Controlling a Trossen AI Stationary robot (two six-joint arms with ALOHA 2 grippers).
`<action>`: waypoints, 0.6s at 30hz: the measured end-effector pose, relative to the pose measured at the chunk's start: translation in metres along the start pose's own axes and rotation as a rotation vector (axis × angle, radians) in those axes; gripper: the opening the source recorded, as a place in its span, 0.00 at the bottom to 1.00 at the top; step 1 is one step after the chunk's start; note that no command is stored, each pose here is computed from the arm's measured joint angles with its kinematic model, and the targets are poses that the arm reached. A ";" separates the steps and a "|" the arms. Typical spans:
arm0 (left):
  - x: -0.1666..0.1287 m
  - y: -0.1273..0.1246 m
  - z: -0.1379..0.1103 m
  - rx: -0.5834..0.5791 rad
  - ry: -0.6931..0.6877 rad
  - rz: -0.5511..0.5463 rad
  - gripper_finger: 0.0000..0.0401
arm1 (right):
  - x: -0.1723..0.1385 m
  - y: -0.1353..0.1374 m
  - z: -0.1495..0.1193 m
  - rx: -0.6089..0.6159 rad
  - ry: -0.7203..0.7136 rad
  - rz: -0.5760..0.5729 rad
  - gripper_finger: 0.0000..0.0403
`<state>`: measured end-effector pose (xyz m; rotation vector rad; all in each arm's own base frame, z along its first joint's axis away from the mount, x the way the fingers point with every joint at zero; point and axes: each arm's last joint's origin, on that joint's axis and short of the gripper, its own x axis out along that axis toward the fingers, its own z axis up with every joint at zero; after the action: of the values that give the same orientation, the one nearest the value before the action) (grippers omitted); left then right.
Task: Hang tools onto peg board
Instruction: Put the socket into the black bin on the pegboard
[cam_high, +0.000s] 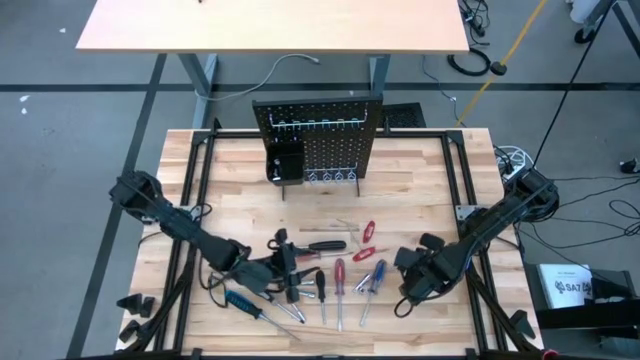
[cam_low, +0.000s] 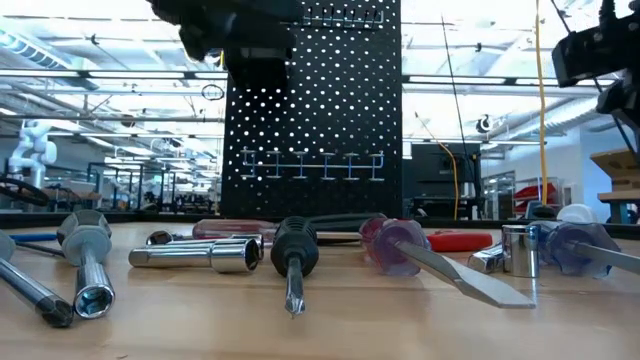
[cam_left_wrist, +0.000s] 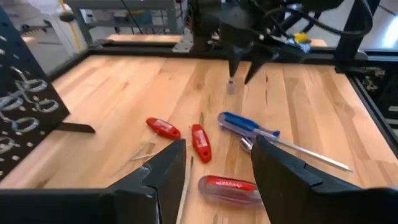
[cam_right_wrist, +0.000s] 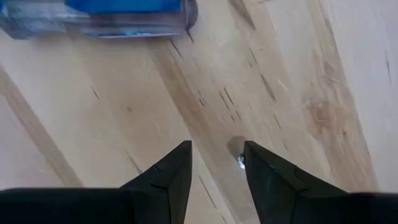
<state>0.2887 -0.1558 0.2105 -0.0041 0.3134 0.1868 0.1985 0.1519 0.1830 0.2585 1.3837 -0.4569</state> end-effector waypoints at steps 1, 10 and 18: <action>0.002 0.001 -0.001 -0.002 0.005 -0.007 0.46 | 0.000 -0.001 -0.001 -0.002 0.015 -0.002 0.34; 0.006 0.005 0.004 -0.011 -0.014 -0.045 0.46 | 0.002 -0.014 0.005 -0.047 0.097 -0.077 0.40; 0.006 0.004 0.006 -0.024 -0.021 -0.078 0.46 | 0.004 -0.019 0.012 -0.125 0.139 -0.069 0.56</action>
<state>0.2954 -0.1503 0.2147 -0.0385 0.2896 0.1135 0.2011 0.1289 0.1834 0.1434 1.5544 -0.4136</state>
